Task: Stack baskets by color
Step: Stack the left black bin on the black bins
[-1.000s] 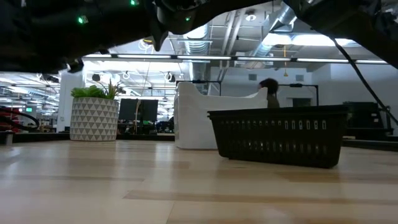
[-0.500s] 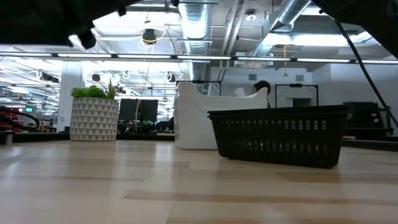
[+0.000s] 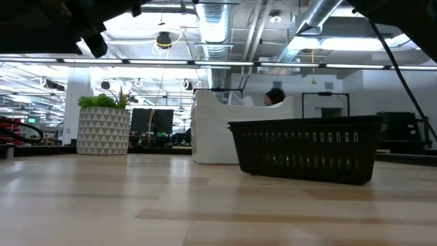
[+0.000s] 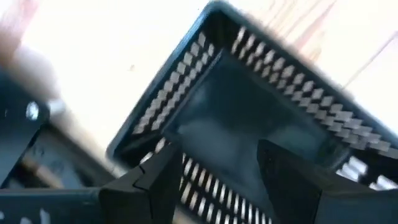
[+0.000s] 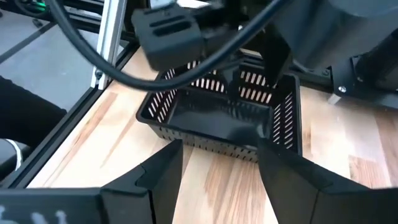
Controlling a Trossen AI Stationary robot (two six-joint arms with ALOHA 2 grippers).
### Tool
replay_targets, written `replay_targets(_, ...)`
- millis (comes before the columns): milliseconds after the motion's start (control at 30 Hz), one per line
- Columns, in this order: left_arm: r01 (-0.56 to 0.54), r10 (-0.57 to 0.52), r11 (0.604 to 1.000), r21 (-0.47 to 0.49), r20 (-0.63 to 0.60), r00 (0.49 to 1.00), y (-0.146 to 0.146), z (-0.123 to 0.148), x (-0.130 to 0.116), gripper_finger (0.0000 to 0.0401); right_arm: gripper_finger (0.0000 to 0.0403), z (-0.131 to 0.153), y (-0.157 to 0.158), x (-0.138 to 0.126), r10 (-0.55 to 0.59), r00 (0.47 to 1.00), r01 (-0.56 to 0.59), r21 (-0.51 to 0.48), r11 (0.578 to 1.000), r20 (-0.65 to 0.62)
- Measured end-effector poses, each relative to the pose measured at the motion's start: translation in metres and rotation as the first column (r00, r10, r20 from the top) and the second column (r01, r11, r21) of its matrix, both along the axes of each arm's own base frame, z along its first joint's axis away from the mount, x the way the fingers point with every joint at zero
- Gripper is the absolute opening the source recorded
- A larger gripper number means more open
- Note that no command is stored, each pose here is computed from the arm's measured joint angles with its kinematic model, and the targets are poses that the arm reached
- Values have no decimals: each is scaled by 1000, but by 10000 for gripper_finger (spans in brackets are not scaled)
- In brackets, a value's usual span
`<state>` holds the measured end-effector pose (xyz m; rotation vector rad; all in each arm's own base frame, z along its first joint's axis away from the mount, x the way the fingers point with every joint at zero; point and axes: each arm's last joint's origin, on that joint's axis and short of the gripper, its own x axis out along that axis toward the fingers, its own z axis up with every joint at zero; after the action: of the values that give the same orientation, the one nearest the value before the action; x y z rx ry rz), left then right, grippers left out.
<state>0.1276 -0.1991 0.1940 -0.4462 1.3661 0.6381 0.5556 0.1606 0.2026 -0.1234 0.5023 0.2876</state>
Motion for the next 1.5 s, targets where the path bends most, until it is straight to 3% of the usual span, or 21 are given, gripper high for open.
replay_targets(367, 61, -72, 995, 81, 139, 988, -5, -18, 24, 197, 227, -4, 14, -7, 8, 998, -7, 19, 1000, -59)
replay_targets(667, 88, -133, 978, 189, 237, 962, 0, -25, 41, 197, 227, -18, 18, -19, -44, 967, 58, 50, 997, -250)
replay_targets(767, 83, -154, 965, 250, 282, 947, 5, -24, 49, 197, 227, -20, 22, -22, -38, 960, 51, 39, 998, -279)
replay_targets(900, 151, -224, 956, 252, 292, 930, 9, -22, 62, 197, 227, -22, 27, -25, -32, 954, 43, 31, 999, -300)
replay_targets(1033, 260, -319, 932, 253, 230, 919, 16, -7, 70, 197, 227, -22, 28, -27, -28, 951, 37, 26, 999, -307)
replay_targets(1233, 304, -346, 927, 220, 191, 918, 26, 49, 63, 197, 227, -20, 29, -25, 30, 966, -42, -39, 998, -258)
replay_targets(1367, 239, -269, 959, 150, 233, 935, 31, 79, 44, 197, 227, -15, 26, -19, 80, 984, -96, -91, 991, -162)
replay_targets(1500, 190, -199, 979, 70, 156, 968, 31, 78, 23, 197, 227, -16, 13, -14, 140, 981, -167, -212, 963, -136)
